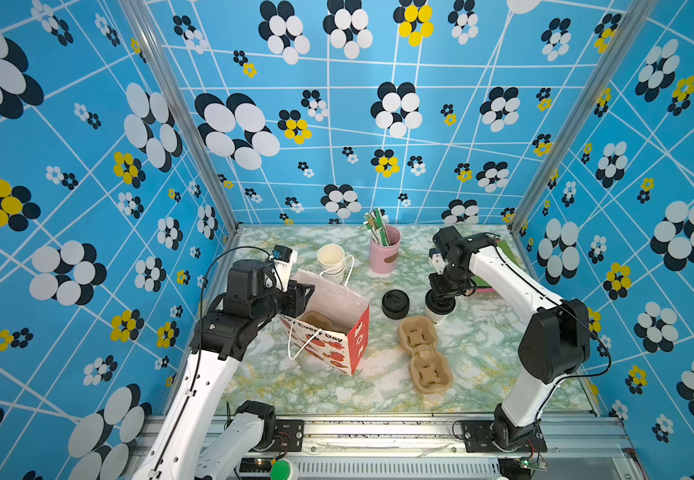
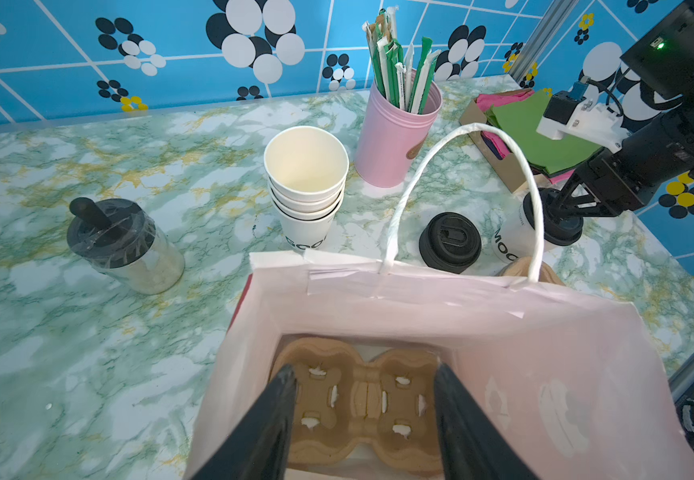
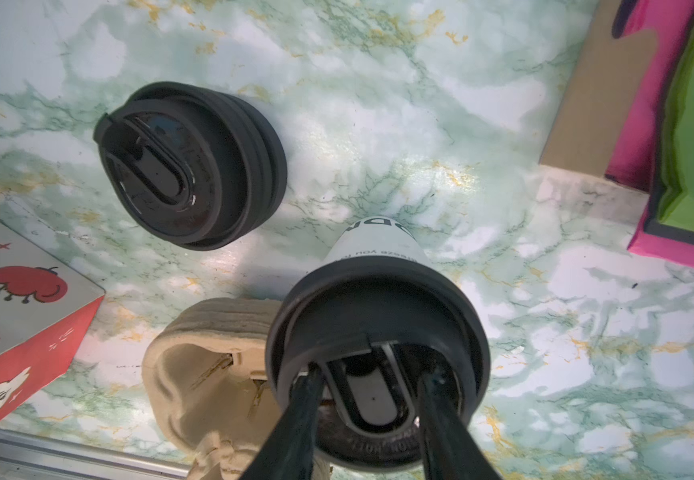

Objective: Pack the takeout coffee
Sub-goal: 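Lower the black-lidded cup upright onto the table beside the loose lid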

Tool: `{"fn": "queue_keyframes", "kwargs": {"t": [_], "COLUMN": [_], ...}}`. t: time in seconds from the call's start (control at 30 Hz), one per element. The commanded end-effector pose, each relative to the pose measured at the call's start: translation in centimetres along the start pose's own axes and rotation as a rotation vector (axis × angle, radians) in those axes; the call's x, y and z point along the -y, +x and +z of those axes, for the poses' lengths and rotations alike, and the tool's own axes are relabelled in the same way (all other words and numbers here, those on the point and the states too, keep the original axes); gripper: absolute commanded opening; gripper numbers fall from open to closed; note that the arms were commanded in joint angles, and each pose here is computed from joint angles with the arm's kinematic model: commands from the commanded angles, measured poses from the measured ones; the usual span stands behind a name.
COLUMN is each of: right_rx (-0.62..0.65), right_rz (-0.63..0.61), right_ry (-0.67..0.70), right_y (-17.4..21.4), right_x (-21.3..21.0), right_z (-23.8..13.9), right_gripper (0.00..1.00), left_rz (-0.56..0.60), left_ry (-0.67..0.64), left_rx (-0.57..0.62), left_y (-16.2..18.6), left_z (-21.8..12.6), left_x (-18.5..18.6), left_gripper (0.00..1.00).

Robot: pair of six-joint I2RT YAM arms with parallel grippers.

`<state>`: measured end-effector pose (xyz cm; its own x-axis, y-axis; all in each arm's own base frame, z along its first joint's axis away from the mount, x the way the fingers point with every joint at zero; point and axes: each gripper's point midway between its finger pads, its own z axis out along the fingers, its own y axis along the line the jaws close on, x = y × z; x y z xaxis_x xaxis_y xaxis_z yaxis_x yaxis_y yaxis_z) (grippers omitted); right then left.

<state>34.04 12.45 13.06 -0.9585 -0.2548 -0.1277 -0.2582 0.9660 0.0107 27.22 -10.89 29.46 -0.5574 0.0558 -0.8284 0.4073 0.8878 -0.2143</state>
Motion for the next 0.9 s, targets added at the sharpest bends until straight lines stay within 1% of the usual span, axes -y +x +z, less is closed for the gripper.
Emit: {"fn": "queue_keyframes", "kwargs": {"t": [0.0, 0.3, 0.43, 0.57, 0.87], "right_rx": [-0.306, -0.435, -0.457, -0.392, -0.183], "right_rz": [0.011, 0.0, -0.007, -0.006, -0.003], "right_ry": [-0.021, 0.023, 0.037, 0.023, -0.006], "right_y": [5.9, 8.4, 9.0, 8.0, 3.4], "right_x": [-0.7, 0.1, 0.3, 0.1, -0.5], "right_z": [5.6, 7.3, 7.7, 6.7, 2.2], "right_gripper": [0.41, 0.43, 0.45, 0.46, 0.46], "left_rz": [-0.002, -0.004, -0.003, -0.003, -0.004], "left_ry": [0.002, 0.002, 0.002, 0.002, 0.002], "left_rx": [0.019, 0.022, 0.025, 0.028, 0.032], "left_y": [-0.2, -0.2, -0.3, -0.4, -0.5], "left_z": [-0.2, -0.3, -0.4, -0.5, -0.6], "left_x": [-0.1, -0.1, 0.0, 0.0, 0.0], "left_gripper": [0.55, 0.55, 0.55, 0.55, 0.55]}}
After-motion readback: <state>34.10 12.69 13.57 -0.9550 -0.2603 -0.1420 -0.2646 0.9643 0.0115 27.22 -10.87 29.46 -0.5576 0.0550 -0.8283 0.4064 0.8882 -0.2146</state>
